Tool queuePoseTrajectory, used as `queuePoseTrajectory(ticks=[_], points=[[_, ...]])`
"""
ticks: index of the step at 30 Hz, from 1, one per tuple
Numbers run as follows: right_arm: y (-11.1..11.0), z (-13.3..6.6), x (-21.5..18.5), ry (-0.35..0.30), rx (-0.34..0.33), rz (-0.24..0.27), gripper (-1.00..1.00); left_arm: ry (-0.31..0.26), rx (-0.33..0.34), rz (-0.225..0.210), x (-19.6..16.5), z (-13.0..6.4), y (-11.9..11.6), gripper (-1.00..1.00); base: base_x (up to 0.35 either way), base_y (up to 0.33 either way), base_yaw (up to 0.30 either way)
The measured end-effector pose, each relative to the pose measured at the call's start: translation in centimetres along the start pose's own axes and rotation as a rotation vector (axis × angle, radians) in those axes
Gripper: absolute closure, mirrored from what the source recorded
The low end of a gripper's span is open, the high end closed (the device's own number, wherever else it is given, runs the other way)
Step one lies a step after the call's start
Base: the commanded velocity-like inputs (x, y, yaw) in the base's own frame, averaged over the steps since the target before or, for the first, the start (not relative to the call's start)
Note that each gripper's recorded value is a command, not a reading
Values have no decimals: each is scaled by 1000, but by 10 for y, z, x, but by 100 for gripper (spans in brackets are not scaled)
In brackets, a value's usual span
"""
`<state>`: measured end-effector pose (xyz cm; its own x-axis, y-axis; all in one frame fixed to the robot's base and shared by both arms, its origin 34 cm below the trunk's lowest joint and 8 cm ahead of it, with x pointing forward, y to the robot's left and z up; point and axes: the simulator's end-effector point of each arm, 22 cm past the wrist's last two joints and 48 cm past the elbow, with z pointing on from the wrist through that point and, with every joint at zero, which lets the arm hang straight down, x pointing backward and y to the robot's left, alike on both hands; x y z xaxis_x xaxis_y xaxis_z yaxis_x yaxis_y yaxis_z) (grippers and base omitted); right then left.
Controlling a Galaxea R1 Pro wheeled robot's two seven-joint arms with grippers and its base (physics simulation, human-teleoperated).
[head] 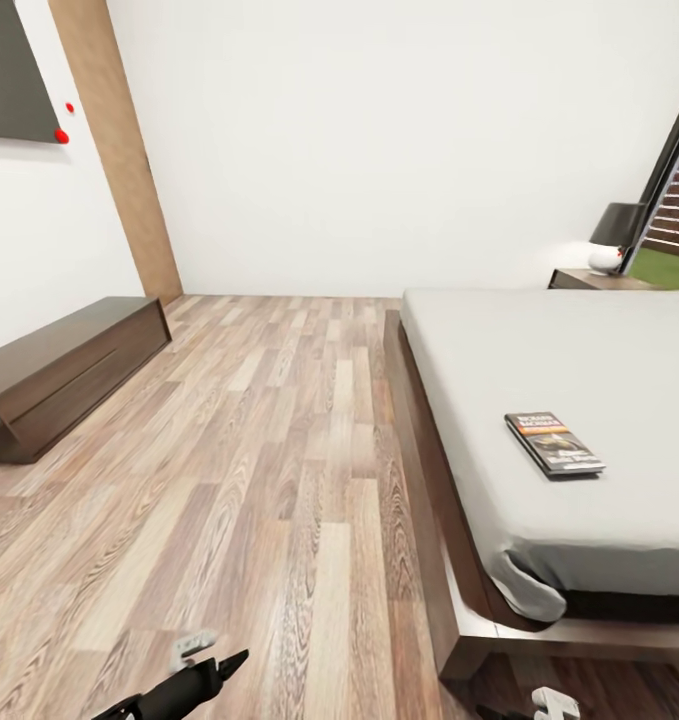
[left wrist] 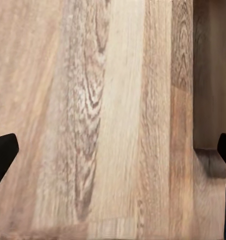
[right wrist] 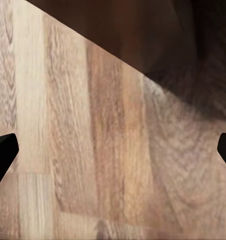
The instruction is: In the bedroom, move the book from the bed onto either nightstand, and place the two sandals side by side next to the bed.
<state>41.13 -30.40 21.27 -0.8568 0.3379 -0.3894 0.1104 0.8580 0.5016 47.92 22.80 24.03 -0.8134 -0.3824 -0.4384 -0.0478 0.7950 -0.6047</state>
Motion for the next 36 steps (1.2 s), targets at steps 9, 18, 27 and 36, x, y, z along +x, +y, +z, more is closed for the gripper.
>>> queuePoseTrajectory(ticks=[9,18,27,36], points=[[-1,1,3,7,0,4,-100,-11,-107,33,32,3,19,-100,0,0,248],[-3,1,6,13,7,6,-100,70,-215,149,67,13,23,-100,0,0,267],[-4,2,8,17,9,8,-100,85,-217,148,74,14,23,-100,0,0,269],[-9,-1,23,43,20,26,-100,109,-212,133,88,14,21,-100,0,0,278]])
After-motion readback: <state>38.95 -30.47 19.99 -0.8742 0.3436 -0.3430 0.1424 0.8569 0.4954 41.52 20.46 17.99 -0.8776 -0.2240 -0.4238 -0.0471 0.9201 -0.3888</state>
